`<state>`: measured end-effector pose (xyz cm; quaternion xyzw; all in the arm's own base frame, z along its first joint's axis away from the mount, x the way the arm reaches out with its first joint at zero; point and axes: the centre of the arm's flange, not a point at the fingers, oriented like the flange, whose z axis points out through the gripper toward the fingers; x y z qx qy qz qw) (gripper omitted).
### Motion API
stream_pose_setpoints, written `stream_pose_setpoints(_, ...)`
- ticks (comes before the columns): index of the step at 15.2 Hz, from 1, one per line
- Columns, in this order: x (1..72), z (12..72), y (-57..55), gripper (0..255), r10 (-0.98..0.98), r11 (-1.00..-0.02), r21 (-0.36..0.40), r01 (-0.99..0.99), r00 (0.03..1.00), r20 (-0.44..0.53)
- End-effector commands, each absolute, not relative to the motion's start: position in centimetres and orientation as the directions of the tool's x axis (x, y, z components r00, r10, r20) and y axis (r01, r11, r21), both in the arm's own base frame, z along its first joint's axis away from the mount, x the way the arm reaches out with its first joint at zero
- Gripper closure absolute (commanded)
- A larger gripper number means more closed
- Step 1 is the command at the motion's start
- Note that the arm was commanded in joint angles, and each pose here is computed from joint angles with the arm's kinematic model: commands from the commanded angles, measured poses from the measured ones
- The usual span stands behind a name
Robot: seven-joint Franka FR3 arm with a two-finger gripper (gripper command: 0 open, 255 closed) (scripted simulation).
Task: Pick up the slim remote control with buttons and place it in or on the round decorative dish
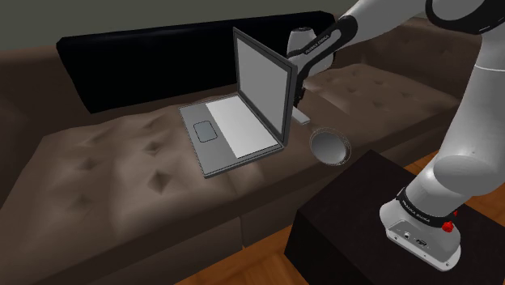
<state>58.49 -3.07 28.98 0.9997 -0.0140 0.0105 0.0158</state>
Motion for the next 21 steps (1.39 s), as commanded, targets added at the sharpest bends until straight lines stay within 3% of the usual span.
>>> stream_pose_setpoints(1, 58.5, 30.1, -3.1, 255, -0.028, -0.999, 0.031, -0.028, 0.999, 0.021)
stream_pose_setpoints(11, 58.5, 35.3, -3.1, 255, -0.028, -0.999, 0.031, -0.028, 0.999, 0.021)
stream_pose_setpoints(21, 45.3, 35.7, -2.5, 255, -0.028, -0.999, 0.031, -0.028, 0.999, 0.021)
